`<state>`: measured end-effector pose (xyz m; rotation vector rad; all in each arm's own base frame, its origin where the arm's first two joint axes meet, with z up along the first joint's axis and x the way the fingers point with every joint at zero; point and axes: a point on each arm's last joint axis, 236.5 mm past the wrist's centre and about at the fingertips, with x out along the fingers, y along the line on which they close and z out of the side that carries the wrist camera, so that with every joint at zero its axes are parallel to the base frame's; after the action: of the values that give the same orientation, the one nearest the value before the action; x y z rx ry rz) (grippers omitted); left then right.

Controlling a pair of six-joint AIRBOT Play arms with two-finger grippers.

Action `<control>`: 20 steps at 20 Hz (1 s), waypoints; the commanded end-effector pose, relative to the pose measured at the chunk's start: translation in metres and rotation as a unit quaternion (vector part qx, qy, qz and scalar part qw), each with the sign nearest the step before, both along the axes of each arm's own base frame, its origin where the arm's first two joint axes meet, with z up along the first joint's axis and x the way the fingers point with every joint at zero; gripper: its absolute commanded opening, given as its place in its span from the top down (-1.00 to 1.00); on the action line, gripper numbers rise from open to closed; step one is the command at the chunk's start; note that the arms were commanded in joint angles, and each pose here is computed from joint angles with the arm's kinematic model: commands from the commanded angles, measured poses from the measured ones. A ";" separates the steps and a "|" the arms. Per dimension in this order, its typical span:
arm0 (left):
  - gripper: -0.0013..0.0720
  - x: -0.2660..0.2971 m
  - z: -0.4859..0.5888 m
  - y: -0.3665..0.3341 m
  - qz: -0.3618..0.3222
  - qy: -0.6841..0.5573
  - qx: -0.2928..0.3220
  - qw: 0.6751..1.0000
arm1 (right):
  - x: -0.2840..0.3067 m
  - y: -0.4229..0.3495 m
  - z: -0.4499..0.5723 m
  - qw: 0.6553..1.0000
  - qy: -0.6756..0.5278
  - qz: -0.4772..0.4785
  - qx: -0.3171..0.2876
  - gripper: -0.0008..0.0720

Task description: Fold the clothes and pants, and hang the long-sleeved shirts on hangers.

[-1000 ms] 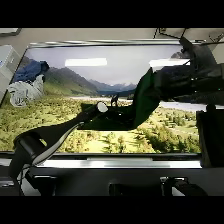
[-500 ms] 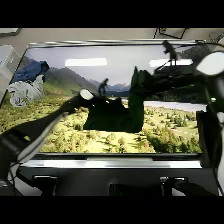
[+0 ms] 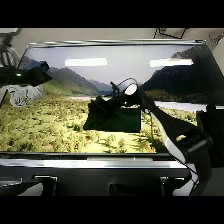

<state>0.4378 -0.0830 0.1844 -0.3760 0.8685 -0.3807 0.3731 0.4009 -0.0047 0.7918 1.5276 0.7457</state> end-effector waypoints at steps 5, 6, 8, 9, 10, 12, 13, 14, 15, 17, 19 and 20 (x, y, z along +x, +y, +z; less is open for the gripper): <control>0.89 -0.038 0.057 0.024 0.016 -0.065 0.033 0.997 | 0.051 -0.061 0.023 0.998 -0.037 -0.048 0.015 -0.90; 0.89 -0.038 0.056 0.024 0.016 -0.065 0.033 0.997 | 0.062 -0.104 0.031 0.997 -0.058 -0.055 -0.018 -0.90; 0.89 -0.038 0.057 0.024 0.016 -0.065 0.033 0.997 | 0.064 -0.203 0.028 0.989 -0.051 -0.072 -0.119 -0.89; 0.89 -0.038 0.057 0.024 0.016 -0.065 0.033 0.997 | 0.055 -0.254 0.017 0.979 -0.031 -0.073 -0.186 -0.88; 0.89 -0.038 0.057 0.024 0.016 -0.065 0.032 0.997 | 0.038 -0.304 0.002 0.965 0.010 -0.074 -0.252 -0.88; 0.89 -0.038 0.057 0.024 0.016 -0.065 0.032 0.997 | 0.003 -0.343 -0.026 0.951 0.086 -0.069 -0.290 -0.87; 0.89 -0.038 0.056 0.024 0.017 -0.064 0.031 0.997 | -0.008 -0.339 -0.040 0.953 0.105 -0.069 -0.274 -0.87; 0.89 -0.038 0.056 0.024 0.017 -0.064 0.031 0.997 | -0.014 -0.326 -0.054 0.961 0.109 -0.066 -0.247 -0.87; 0.89 -0.038 0.057 0.024 0.017 -0.064 0.031 0.997 | -0.016 -0.308 -0.063 0.970 0.102 -0.068 -0.212 -0.87; 0.89 -0.038 0.056 0.024 0.021 -0.061 0.027 0.998 | -0.012 -0.277 -0.078 0.982 0.079 -0.083 -0.150 -0.87; 0.89 -0.038 0.057 0.023 0.026 -0.057 0.020 0.998 | -0.008 -0.263 -0.086 0.985 0.077 -0.100 -0.118 -0.74; 0.89 -0.038 0.057 0.023 0.026 -0.057 0.019 0.998 | -0.007 -0.257 -0.085 0.988 0.074 -0.095 -0.099 -0.69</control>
<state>0.4002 -0.0594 0.2408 -0.3181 0.7495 -0.3379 0.3627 0.1260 -0.0805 0.7515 1.6622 0.3211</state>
